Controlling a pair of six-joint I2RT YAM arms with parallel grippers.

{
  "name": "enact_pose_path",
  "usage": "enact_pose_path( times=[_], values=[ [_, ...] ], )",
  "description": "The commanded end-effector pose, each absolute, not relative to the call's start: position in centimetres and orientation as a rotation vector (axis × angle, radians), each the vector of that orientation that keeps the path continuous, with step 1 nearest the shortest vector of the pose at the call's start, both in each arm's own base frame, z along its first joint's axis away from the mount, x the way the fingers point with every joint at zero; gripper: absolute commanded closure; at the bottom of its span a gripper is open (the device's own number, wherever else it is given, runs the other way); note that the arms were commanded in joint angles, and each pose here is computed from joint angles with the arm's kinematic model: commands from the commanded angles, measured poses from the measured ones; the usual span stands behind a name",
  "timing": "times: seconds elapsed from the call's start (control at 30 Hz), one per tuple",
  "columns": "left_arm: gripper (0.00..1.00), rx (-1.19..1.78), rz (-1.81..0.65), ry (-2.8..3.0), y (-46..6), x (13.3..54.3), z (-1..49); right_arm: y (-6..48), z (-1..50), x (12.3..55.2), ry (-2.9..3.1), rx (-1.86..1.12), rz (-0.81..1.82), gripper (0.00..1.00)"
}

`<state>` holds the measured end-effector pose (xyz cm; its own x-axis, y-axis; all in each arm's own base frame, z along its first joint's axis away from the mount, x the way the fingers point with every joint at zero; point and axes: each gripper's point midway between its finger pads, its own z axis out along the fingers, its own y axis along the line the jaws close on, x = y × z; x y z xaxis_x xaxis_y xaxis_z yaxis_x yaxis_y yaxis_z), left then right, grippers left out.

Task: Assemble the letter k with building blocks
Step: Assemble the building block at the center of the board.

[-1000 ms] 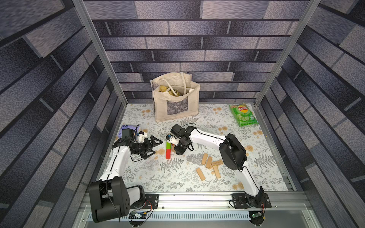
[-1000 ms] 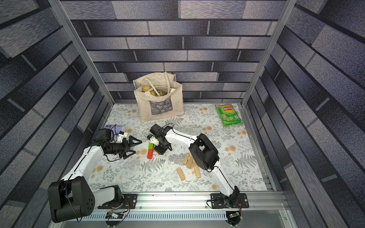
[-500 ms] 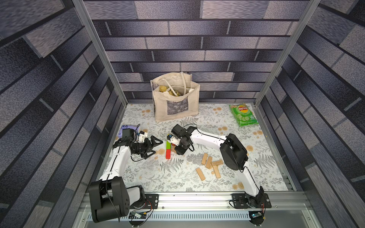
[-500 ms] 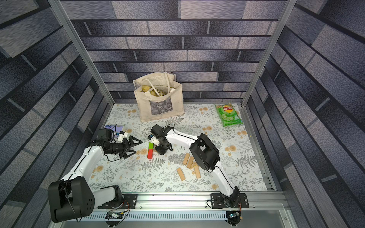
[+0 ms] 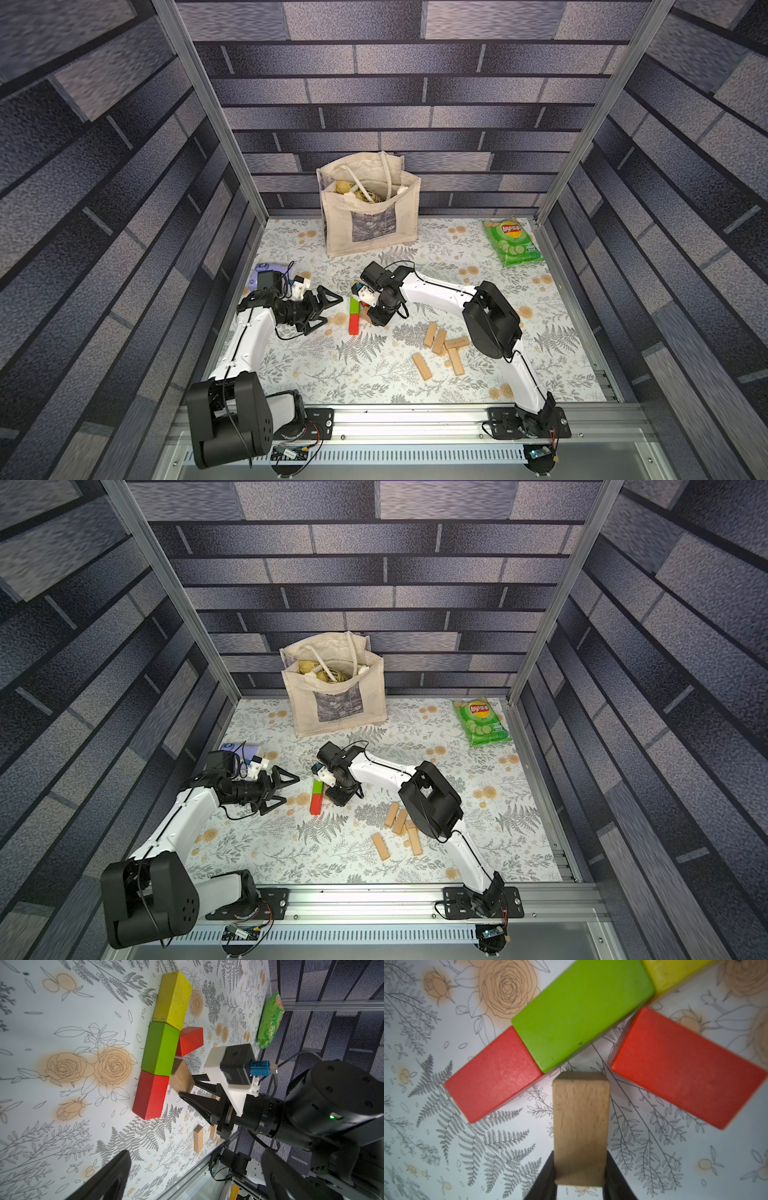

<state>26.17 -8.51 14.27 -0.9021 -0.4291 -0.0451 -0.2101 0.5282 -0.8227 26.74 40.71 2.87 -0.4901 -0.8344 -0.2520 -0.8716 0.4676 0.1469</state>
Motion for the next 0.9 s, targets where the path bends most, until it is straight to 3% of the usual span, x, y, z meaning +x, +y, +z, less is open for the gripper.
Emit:
enact_pose_path(
  times=[0.0, 0.7, 0.87],
  values=[
    [0.00, -0.529, -1.339, 2.526, -8.92, 25.86, 14.21, 40.35, 4.23, 26.94, 2.552, -1.475, 0.398, 0.63],
    [0.00, -0.522, -1.342, 2.529, -9.09, 25.80, 14.18, 41.03, 3.86, 27.64, 2.556, -1.458, 0.393, 0.66],
    [0.00, -0.518, -1.343, 2.528, -9.12, 25.83, 14.20, 41.22, 3.99, 27.56, 2.552, -1.455, 0.410, 0.63]
  ],
)
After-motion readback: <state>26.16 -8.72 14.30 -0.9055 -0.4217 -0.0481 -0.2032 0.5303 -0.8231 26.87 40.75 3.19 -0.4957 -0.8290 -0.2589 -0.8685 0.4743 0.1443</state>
